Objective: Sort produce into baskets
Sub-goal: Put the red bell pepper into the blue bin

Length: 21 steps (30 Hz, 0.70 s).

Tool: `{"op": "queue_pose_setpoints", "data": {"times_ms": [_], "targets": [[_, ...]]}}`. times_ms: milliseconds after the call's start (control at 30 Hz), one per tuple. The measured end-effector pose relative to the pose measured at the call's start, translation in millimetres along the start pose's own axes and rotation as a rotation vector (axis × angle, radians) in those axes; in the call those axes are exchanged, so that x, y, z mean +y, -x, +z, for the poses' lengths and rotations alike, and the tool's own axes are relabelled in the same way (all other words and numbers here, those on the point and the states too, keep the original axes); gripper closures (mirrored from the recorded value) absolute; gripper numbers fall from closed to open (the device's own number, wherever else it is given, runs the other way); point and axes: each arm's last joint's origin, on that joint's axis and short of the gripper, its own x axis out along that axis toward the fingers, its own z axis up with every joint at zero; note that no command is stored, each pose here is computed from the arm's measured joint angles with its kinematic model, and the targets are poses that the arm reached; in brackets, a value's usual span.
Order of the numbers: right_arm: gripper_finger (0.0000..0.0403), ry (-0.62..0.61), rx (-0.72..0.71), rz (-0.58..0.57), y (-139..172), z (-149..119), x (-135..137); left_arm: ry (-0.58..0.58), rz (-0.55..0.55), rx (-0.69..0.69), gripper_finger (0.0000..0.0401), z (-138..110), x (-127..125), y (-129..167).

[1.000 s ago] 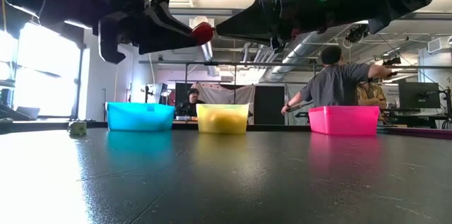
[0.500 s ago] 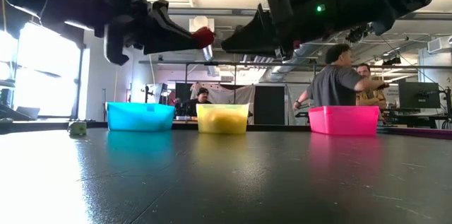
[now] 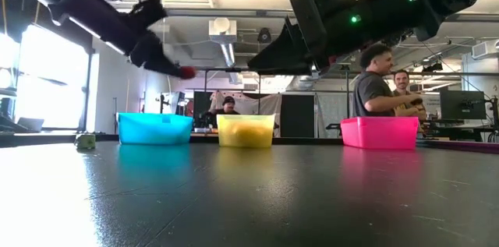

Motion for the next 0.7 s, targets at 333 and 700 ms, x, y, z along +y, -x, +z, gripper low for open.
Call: {"op": "queue_pose_setpoints", "data": {"times_ms": [333, 700], "targets": [[0.0219, 0.020, 0.022, -0.003, 0, -2, 0, 0.187, 0.126, 0.316, 0.0393, -17, 77, -11], [0.0220, 0.026, 0.044, -0.006, 0, -5, -1, 0.263, 0.119, 0.558, 0.0393, -35, 111, -55]]}}
